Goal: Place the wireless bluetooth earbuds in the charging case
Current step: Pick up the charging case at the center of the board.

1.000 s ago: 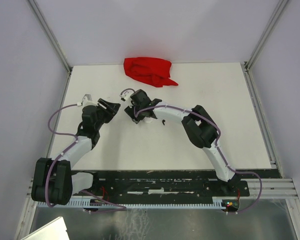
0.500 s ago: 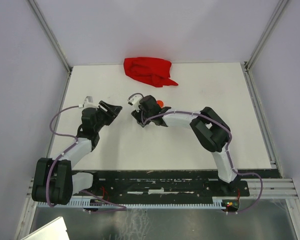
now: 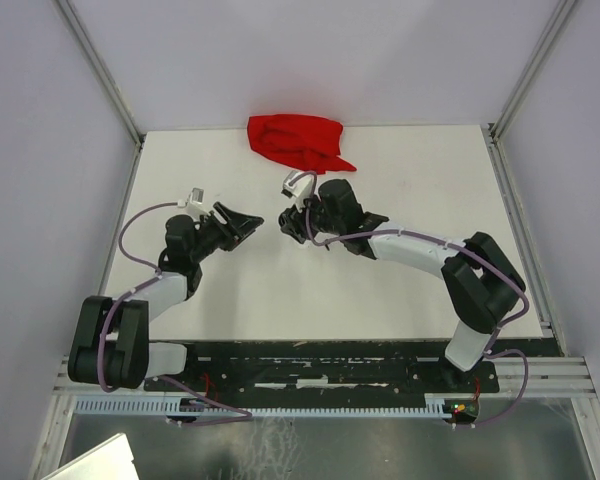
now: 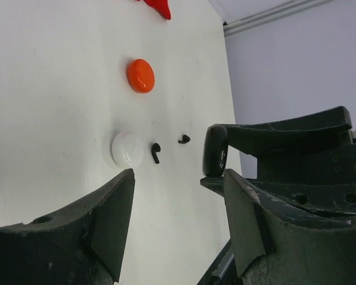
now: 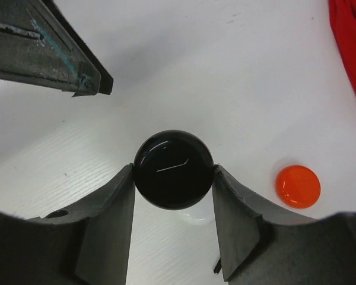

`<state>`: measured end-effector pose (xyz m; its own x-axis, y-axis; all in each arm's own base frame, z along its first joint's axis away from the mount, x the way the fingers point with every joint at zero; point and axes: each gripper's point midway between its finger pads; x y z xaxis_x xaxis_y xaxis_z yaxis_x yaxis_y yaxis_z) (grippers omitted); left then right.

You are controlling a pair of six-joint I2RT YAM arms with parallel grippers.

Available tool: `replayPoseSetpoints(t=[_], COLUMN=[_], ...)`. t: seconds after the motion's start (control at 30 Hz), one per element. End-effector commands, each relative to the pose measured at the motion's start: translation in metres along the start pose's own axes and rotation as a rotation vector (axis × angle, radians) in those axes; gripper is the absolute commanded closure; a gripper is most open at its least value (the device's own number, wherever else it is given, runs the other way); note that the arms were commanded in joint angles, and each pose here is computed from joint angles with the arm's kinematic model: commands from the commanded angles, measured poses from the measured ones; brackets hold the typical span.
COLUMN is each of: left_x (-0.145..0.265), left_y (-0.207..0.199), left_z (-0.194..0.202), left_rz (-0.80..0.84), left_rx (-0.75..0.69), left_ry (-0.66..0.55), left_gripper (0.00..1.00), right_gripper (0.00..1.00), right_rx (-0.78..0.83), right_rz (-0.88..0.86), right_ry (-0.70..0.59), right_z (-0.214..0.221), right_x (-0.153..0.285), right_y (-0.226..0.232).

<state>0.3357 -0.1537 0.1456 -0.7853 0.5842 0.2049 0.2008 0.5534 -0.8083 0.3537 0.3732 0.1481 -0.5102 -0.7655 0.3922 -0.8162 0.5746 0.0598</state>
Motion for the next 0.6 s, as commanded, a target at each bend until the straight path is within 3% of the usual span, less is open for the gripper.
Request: replayPoseSetpoints(t=[0.0, 0.57], left_x=[0.003, -0.009], left_y=[-0.030, -0.044], left_z=[0.002, 0.037], left_rz=[0.142, 0.209], left_rx=[-0.035, -0.100], left_ry=[0.038, 0.139], left_gripper=[0.33, 0.35], right_gripper=[0.78, 0.79], right_rx=[0.036, 0.029], right_rz=[-0.074, -0.132], right_ry=[-0.036, -0.021], right_z=[-0.007, -0.004], right_x=[0.011, 0.016], right_y=[0.015, 0.027])
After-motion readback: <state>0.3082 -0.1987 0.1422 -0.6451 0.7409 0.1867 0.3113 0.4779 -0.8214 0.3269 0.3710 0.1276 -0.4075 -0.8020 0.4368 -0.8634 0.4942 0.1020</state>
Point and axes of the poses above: each gripper's point midway between its finger pads, its own x axis back along the fingers, its own y axis along the line the jaws close on, z = x × y, and after that the axes turned 6 degrees about -x, right-handed
